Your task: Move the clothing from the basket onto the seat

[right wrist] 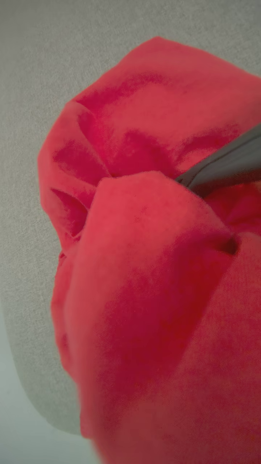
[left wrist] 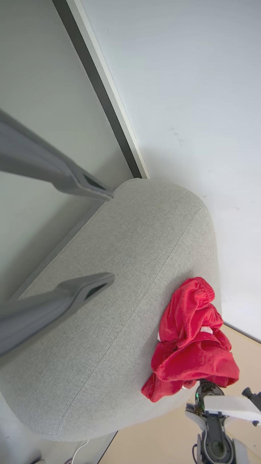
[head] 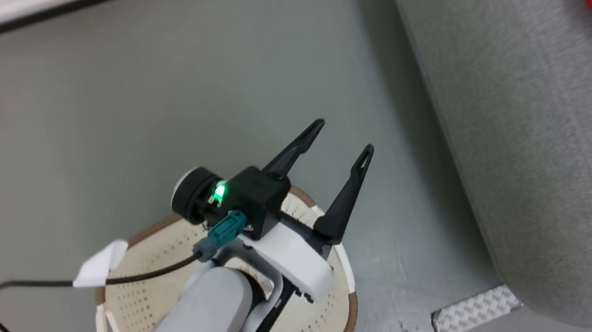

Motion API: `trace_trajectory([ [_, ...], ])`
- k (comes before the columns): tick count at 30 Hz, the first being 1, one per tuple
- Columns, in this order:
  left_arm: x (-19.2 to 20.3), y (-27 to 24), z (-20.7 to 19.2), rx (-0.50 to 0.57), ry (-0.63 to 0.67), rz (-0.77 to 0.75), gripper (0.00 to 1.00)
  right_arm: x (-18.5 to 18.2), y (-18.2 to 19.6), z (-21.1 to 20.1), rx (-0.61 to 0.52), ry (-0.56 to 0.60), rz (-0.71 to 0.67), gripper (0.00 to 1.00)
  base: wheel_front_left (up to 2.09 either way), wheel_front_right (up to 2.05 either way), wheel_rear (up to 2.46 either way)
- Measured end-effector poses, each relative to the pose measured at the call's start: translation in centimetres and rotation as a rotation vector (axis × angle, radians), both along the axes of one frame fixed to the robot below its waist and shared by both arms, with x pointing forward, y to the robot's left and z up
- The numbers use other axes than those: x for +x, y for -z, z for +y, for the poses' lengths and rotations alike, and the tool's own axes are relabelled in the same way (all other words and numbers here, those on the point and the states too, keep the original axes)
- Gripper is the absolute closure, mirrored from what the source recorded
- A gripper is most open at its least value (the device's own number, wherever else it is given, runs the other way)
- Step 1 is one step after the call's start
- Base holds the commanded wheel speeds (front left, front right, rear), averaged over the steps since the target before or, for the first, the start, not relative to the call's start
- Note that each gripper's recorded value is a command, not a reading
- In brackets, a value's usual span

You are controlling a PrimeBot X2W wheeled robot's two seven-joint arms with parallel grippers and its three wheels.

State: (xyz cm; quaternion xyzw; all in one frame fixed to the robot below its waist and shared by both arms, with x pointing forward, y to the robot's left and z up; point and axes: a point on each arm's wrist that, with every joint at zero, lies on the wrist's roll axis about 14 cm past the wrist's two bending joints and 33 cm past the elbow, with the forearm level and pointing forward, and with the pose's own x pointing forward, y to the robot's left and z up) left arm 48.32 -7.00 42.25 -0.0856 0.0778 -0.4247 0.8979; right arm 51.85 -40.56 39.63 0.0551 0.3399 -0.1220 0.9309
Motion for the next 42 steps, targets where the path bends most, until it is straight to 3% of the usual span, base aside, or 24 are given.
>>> trace_trajectory([
  [6, -1.3, -2.2, 0.2, -0.013, -0.016, -0.022, 0.00, -2.1, -2.8, 0.8, -0.019, -0.048, -0.017, 0.00, 0.00, 0.00, 0.00],
  [14, -3.4, -6.8, 1.7, -0.045, -0.091, -0.081, 0.00, -5.5, -9.7, 1.5, -0.078, -0.128, -0.143, 0.00, 0.00, 0.00, 0.00],
  [22, -5.5, -11.7, 4.7, -0.066, -0.194, -0.181, 0.00, -8.2, -17.7, 3.7, -0.099, -0.215, -0.393, 0.00, 0.00, 0.00, 0.00],
  [29, -6.5, -14.8, 10.5, -0.049, -0.373, -0.274, 0.00, -9.8, -23.5, 8.8, -0.081, -0.334, -0.707, 0.00, 0.00, 0.00, 0.00],
  [35, -7.2, -16.1, 16.4, -0.047, -0.572, -0.319, 0.00, -10.8, -24.7, 13.2, -0.010, -0.388, -0.898, 0.00, 0.00, 0.00, 0.00],
  [42, -9.3, -14.7, 22.9, -0.066, -0.789, -0.264, 0.00, -12.9, -20.8, 17.4, 0.121, -0.365, -0.954, 0.00, 0.00, 0.00, 0.00],
])
